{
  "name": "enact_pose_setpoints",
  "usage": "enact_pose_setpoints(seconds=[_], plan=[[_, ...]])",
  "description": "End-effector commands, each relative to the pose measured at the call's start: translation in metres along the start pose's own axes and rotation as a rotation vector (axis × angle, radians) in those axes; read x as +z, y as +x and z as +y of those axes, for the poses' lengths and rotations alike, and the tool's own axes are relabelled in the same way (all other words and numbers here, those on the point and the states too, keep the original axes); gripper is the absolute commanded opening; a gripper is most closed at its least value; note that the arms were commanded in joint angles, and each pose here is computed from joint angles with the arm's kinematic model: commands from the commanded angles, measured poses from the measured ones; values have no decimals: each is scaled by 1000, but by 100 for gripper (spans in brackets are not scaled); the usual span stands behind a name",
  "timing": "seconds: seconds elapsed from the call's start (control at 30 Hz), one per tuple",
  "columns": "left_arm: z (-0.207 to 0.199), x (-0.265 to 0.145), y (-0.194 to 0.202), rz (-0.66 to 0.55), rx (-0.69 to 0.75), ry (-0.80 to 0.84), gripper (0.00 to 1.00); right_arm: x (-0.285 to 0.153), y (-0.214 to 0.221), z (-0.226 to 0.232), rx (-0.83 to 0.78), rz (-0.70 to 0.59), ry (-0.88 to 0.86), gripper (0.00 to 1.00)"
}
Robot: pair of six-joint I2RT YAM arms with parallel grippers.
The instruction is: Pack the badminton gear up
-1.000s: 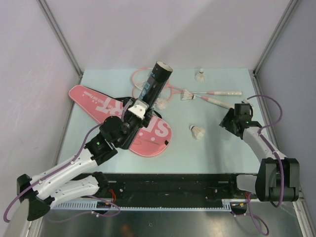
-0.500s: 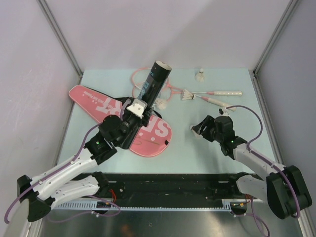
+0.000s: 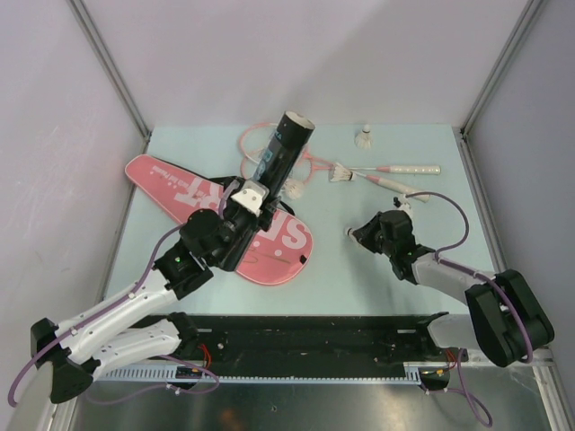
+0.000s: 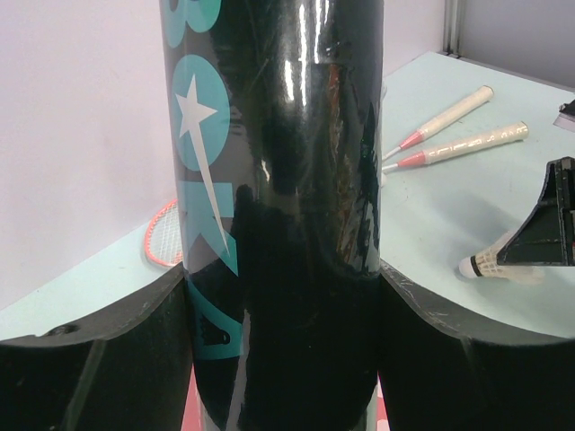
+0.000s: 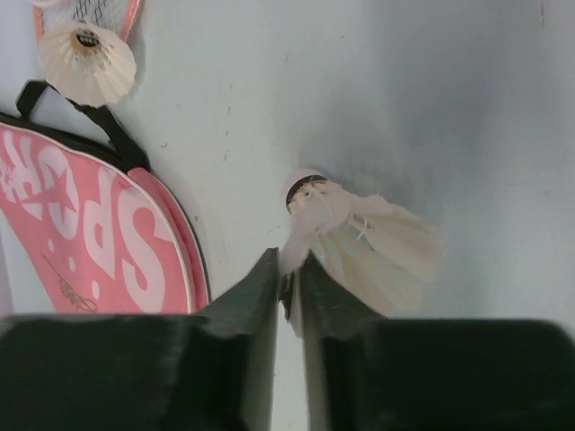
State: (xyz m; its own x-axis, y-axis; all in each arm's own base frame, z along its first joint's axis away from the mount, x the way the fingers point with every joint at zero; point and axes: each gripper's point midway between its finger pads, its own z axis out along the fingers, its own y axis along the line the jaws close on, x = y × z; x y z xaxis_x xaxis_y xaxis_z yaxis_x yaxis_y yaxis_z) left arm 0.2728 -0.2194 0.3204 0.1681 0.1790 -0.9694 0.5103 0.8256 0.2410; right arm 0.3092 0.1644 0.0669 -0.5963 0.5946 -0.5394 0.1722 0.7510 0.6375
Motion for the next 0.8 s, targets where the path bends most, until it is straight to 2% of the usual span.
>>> enact_pose_setpoints(seconds=[0.0,0.07,0.1,0.13,0.17,0.2,0.23,0.27,0.3,0.43,0.5,0.6,0.77], plan=[[1,2,-37,-106,-45,26,22,-6,-27,15,-95,-85,-36,0],[-6,4,-35,-108,-19,65,22,-17,-48,42,-173,-90,-105,0],[-11,5,-33,-107,-5,90,21,-25,-36,58,-299,14,-212,0],[-21,4,-32,-119,23,149,20,-32,-40,75,-355,53,-292,0],[-26,3,-32,-127,38,177,20,-45,-71,105,-396,27,-369,0],[-30,2,-28,-132,51,201,20,-59,-66,108,-443,121,-403,0],[-35,1,-27,-141,68,227,20,-73,-77,122,-456,126,-462,0],[-36,2,-26,-140,74,233,20,-97,-106,152,-486,78,-559,0],[-41,1,-24,-144,80,259,20,-120,-115,161,-486,104,-639,0],[-42,-2,-20,-160,133,267,20,-183,-171,203,-613,-22,-729,0],[-40,-1,-18,-152,140,255,20,-214,-188,219,-651,-37,-780,0],[-39,1,-12,-138,173,248,19,-241,-183,235,-713,27,-901,0],[-39,3,-9,-131,203,247,19,-257,-170,245,-776,76,-965,0]])
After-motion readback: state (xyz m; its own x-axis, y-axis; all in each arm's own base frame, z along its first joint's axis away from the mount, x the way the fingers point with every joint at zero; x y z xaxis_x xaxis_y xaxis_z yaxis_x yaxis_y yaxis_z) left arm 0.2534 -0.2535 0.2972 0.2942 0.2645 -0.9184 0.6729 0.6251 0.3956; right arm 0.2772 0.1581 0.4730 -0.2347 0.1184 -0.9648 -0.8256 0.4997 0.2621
